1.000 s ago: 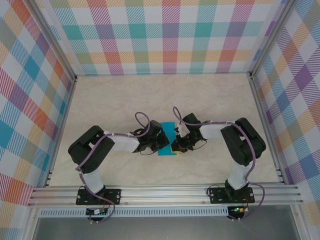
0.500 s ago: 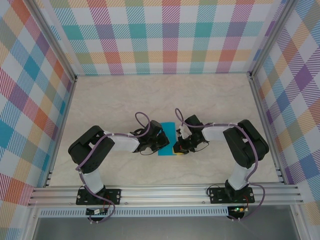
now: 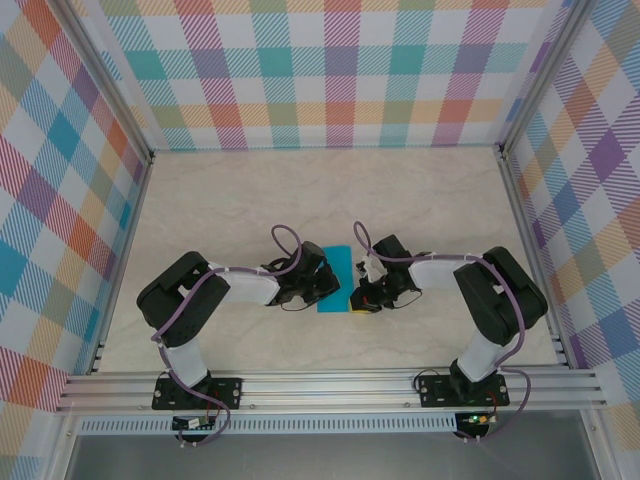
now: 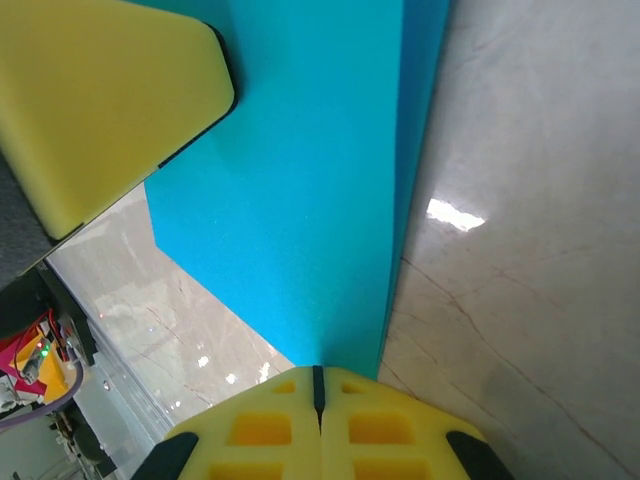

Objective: Fold a paper plane with a square sheet of paper (pick it up from the middle)
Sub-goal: Fold the triangle a second time at the center of the table.

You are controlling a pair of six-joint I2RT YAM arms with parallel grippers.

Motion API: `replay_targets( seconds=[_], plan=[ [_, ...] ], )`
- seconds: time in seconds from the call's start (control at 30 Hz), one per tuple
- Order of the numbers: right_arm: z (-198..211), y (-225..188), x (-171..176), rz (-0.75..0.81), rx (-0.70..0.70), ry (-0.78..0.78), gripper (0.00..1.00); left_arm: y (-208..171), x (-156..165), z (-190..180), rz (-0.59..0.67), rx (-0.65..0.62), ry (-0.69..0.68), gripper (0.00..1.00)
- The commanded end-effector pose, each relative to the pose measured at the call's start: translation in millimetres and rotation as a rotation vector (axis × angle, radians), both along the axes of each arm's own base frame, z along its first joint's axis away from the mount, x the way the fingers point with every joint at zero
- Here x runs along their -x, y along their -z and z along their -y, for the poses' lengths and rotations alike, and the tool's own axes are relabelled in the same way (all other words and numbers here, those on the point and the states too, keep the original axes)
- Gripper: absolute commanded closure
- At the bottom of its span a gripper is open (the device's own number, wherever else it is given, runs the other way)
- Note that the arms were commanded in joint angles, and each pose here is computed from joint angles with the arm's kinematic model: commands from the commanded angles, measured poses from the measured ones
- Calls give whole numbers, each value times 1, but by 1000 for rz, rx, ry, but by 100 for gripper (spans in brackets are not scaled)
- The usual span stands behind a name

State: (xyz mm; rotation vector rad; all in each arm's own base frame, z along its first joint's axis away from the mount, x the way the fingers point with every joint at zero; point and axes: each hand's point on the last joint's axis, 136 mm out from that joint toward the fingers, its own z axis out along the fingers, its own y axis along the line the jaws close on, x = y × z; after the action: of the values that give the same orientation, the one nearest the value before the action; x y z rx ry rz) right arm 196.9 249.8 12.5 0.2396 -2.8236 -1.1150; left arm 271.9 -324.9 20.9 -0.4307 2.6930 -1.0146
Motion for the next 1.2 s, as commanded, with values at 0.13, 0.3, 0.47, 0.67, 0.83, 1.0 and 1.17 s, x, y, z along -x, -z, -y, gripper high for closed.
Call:
replay_targets(
  seconds=[0.13,0.3,0.47,0.67,0.83,1.0,1.17],
  plan=[
    [23,-1,19,-41,107,43,100,24,14,-12,-51,-69,-4,100],
    [0,-34,2,17,-30,72,99,25,14,-12,-52,-71,-5,100],
    [-14,-45,-19,44,-82,107,100,24,14,-11,-49,-64,-3,100],
    [-20,-24,-25,16,-40,126,100,22,14,-10,-49,-62,0,100],
    [-23,-14,-21,-7,-41,104,100,23,15,-10,-52,-63,0,100],
    [0,13,-9,-24,90,105,100,23,15,-12,-51,-67,-4,100],
    [17,33,10,-58,150,112,97,24,15,-13,-51,-72,-4,100]
  ],
)
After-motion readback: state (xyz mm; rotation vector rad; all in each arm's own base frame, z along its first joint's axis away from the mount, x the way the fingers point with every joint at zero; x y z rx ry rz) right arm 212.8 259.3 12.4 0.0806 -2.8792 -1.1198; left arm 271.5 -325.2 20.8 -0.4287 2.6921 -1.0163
